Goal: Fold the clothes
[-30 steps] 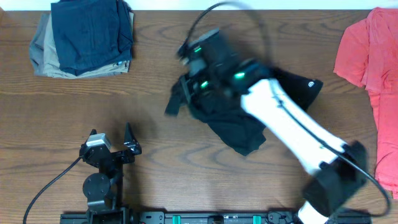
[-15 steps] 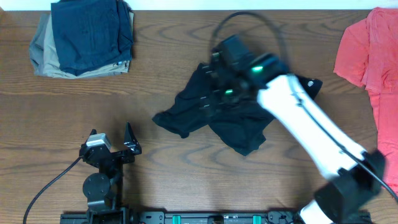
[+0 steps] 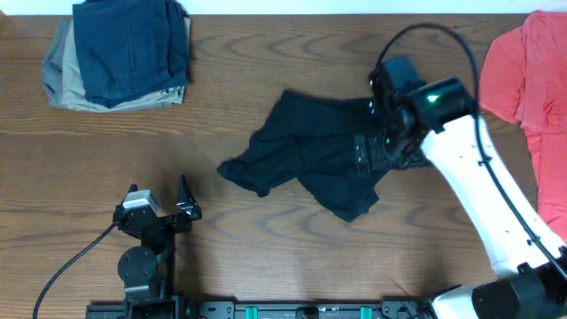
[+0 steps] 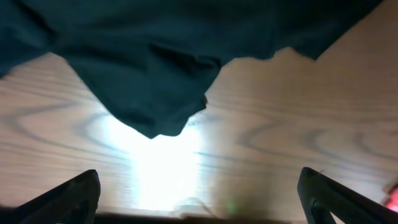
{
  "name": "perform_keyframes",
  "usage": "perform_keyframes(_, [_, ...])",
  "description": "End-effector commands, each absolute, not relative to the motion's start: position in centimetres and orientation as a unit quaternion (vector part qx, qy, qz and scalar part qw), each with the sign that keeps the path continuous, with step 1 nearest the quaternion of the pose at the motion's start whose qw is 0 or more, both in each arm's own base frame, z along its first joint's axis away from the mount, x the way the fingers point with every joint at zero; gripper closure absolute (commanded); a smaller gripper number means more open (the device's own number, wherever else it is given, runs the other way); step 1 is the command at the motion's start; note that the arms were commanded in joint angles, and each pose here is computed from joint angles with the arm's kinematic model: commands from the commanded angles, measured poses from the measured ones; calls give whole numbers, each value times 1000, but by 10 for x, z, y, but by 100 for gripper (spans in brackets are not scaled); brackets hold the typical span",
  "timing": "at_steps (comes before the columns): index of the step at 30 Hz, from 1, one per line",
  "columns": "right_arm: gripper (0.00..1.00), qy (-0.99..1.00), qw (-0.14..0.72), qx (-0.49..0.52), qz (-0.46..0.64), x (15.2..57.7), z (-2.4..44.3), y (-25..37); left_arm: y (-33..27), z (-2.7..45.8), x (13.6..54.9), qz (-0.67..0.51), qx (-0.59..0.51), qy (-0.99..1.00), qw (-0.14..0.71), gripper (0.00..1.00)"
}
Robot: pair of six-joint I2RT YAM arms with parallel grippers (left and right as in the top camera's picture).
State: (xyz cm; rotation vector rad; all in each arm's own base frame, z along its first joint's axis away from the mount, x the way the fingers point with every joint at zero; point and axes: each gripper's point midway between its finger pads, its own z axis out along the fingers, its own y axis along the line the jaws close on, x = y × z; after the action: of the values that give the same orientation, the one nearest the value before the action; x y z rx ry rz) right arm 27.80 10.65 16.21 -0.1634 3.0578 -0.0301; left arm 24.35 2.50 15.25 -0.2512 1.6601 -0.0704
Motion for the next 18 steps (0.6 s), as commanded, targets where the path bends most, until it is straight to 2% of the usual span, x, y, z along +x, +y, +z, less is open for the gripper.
perform_keyframes(1, [1, 999, -4, -46, 9, 262, 126, 112, 27, 137, 243, -24, -115, 751, 650, 2])
perform_keyframes(3, [2, 999, -12, -46, 23, 258, 109, 116, 27, 137, 243, -24, -115, 751, 650, 2])
perform_keyframes(6, [17, 998, -10, -45, 33, 256, 84, 118, 27, 137, 243, -24, -115, 751, 650, 2])
perform_keyframes(8, [22, 998, -8, -45, 46, 256, 74, 122, 27, 137, 243, -24, -115, 751, 650, 2])
perform_keyframes(18, [30, 998, -1, -26, 58, 245, 26, 120, 27, 137, 243, -24, -115, 751, 650, 2])
